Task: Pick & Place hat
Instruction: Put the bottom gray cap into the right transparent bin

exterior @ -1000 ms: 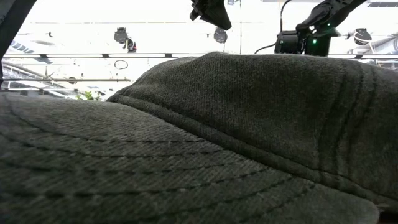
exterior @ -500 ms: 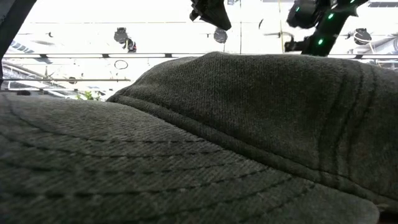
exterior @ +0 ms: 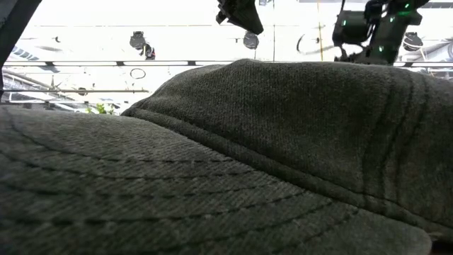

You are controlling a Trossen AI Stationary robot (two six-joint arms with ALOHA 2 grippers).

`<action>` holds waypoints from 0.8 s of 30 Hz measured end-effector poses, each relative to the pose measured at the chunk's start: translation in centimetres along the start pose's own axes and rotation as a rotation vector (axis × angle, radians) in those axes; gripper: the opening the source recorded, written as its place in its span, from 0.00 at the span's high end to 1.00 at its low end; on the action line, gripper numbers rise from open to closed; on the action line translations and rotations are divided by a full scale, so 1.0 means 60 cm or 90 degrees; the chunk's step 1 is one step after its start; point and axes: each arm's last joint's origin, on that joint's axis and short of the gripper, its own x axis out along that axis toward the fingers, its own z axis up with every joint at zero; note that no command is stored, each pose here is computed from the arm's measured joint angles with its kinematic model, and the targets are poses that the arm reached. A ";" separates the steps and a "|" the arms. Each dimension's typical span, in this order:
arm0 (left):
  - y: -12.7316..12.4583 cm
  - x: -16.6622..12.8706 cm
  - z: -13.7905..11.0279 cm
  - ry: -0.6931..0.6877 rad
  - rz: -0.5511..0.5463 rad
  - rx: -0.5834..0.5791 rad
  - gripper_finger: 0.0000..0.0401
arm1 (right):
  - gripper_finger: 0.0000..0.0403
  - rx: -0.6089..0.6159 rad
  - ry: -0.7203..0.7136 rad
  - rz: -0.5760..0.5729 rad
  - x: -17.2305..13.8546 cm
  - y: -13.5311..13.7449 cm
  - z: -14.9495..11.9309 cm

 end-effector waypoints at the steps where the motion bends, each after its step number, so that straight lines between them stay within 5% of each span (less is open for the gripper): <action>1: 0.000 0.000 0.000 0.000 0.000 -0.001 0.80 | 1.00 0.006 0.020 -0.013 0.008 -0.001 -0.003; 8: 0.000 0.000 0.000 0.000 0.000 -0.005 0.80 | 1.00 0.029 0.062 -0.202 0.034 -0.016 -0.011; 12: 0.000 0.000 0.000 0.000 0.000 -0.005 0.80 | 1.00 0.039 0.080 -0.219 0.045 -0.024 -0.006; 20: 0.000 0.000 0.000 0.000 0.000 -0.007 0.80 | 1.00 0.026 0.127 -0.366 0.070 -0.037 0.002; 24: 0.000 0.000 0.000 0.000 0.000 -0.009 0.80 | 1.00 0.015 0.126 -0.364 0.066 -0.036 0.000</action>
